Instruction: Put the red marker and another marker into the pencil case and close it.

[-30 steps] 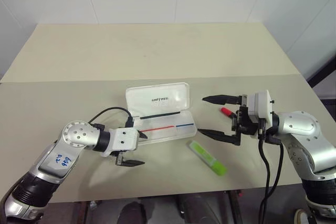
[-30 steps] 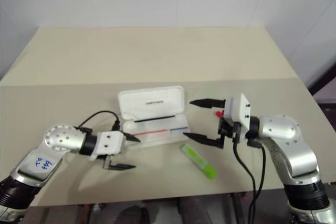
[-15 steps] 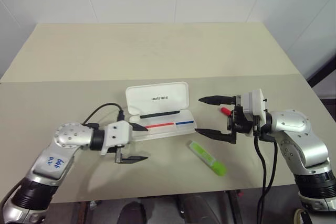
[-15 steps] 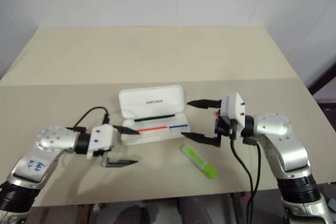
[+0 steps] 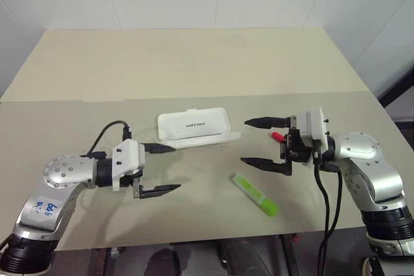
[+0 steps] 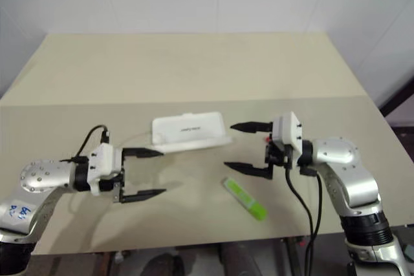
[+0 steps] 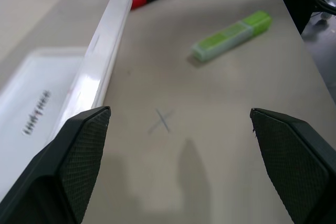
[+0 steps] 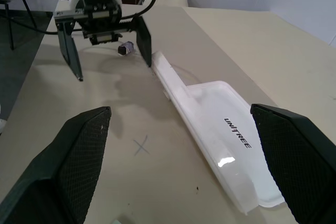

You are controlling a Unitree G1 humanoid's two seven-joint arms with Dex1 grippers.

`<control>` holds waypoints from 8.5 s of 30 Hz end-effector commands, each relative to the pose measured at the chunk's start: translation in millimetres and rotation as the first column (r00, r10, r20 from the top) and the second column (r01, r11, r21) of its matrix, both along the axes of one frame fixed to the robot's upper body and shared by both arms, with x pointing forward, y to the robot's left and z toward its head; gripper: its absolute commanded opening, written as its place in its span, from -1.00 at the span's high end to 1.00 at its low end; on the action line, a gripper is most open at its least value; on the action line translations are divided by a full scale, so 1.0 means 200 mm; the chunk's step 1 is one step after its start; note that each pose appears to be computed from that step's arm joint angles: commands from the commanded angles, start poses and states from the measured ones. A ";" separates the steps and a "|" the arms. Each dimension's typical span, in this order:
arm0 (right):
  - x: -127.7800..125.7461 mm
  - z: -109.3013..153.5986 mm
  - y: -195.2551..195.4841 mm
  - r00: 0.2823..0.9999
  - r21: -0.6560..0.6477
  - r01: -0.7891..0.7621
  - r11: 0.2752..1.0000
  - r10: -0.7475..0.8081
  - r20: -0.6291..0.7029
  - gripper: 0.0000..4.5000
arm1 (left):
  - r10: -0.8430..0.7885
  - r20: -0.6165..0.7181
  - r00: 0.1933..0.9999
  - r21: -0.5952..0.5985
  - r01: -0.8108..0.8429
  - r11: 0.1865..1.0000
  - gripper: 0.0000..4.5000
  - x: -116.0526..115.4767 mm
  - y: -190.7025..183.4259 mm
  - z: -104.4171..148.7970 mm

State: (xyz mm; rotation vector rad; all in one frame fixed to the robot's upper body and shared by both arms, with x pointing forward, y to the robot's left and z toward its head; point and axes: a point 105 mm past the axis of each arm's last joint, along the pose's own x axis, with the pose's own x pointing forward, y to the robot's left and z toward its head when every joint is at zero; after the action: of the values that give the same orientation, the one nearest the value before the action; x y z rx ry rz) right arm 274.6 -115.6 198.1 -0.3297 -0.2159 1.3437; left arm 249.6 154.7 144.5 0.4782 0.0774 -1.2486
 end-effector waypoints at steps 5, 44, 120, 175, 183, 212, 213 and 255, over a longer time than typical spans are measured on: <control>-0.03 0.05 -0.02 0.999 -0.001 0.016 1.000 -0.016 0.041 -1.00 | -0.029 0.081 0.996 -0.145 0.040 0.989 -0.99 0.02 -0.06 0.11; 0.20 -0.46 -0.89 0.693 -0.316 0.615 0.722 -0.687 -0.221 -1.00 | -0.091 0.010 0.996 -0.230 0.091 0.969 -0.99 0.03 0.01 0.37; 0.29 -0.27 0.41 0.985 -0.170 -0.138 0.976 0.116 -0.129 0.72 | 0.212 0.132 0.968 -0.223 -0.179 0.958 -1.00 0.12 0.18 0.24; 0.30 -0.11 0.31 0.993 -0.157 -0.114 0.981 0.117 0.015 -0.99 | 0.182 0.200 0.963 -0.188 -0.145 0.971 -1.00 0.13 0.14 0.22; 0.16 0.06 0.11 0.990 0.051 -0.011 0.999 0.018 -0.137 -0.99 | 0.146 0.169 0.975 -0.218 -0.107 0.970 -1.00 0.08 0.08 0.22; -0.31 -0.28 -0.22 0.752 -0.142 0.529 0.837 -0.539 -0.380 -0.99 | -0.259 -0.094 0.961 -0.077 0.252 0.965 -1.00 -0.11 -0.08 0.06; -0.33 -0.31 -0.22 0.736 -0.156 0.538 0.828 -0.552 -0.392 -0.99 | -0.258 -0.094 0.962 -0.077 0.252 0.965 -1.00 -0.10 -0.08 0.06; -0.25 -0.59 -0.43 0.601 -0.356 0.659 0.662 -0.749 -0.281 0.51 | -0.237 -0.008 0.971 -0.053 0.236 0.970 -1.00 0.00 -0.07 0.10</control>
State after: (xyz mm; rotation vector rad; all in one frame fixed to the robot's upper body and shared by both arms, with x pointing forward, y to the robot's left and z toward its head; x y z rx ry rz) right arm 218.4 -168.2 76.2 -0.2093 0.3788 0.7105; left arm 248.8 140.9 160.8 0.4137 0.0296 -1.4806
